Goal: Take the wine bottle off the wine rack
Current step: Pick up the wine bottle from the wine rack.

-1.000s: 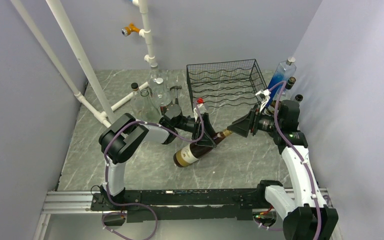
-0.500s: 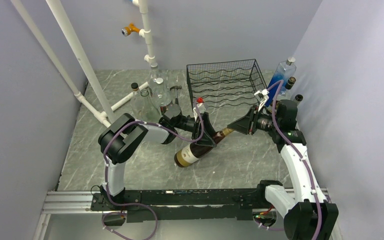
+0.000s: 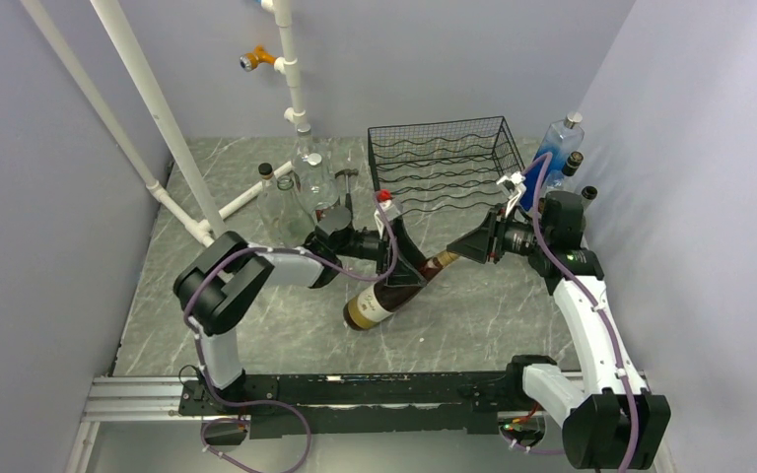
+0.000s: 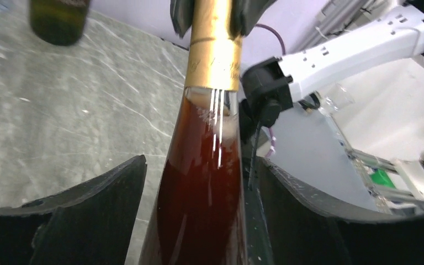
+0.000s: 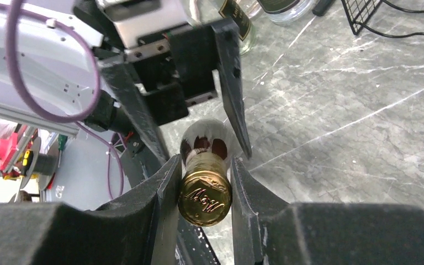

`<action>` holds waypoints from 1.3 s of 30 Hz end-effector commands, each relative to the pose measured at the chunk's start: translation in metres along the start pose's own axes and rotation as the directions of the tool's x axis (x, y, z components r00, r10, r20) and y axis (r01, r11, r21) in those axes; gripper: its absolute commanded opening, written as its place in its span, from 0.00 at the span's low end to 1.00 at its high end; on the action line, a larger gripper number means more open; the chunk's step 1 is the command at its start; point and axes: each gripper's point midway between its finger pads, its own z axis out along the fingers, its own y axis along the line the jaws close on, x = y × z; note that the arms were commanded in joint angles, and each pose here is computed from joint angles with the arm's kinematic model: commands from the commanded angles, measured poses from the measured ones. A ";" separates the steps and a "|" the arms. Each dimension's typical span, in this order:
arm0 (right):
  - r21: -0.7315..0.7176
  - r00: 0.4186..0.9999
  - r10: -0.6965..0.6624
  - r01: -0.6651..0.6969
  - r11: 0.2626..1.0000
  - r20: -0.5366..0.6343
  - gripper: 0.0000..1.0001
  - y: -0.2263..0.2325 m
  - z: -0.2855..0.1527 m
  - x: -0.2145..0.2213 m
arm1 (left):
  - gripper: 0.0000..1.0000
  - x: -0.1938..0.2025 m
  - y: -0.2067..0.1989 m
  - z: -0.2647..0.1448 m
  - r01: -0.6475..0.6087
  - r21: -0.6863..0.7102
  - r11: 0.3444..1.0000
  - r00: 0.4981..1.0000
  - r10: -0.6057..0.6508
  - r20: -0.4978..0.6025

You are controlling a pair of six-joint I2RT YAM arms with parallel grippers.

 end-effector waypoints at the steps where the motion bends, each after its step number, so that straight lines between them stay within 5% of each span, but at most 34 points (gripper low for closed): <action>1: 0.017 0.996 -0.083 0.083 0.996 0.030 0.00 0.005 -0.003 -0.021 | 0.84 -0.042 -0.005 -0.010 -0.170 -0.135 0.976 0.979 0.182 0.088; 6: 0.029 0.995 -0.096 0.095 0.995 0.024 0.00 0.004 -0.001 -0.025 | 0.99 -0.044 0.003 -0.019 -0.194 -0.244 0.950 0.974 0.217 0.069; 17: 0.042 0.990 -0.137 0.138 0.990 -0.013 0.00 0.008 0.007 -0.026 | 1.00 -0.061 0.002 -0.057 -0.306 -0.528 0.792 0.928 0.373 0.023; 26: 0.052 0.976 -0.211 0.214 0.975 -0.059 0.00 0.018 0.017 -0.029 | 0.99 -0.064 -0.039 -0.049 -0.511 -0.577 0.636 0.825 0.551 -0.124; 35: 0.022 0.954 -0.280 0.283 0.959 -0.106 0.00 0.032 0.030 -0.032 | 0.99 -0.064 -0.027 -0.024 -0.483 -0.665 0.570 0.853 0.477 -0.211; 39: 0.011 0.951 -0.288 0.291 0.957 -0.114 0.00 0.035 0.034 -0.032 | 0.88 -0.071 -0.020 -0.020 -0.464 -0.710 0.530 0.864 0.447 -0.230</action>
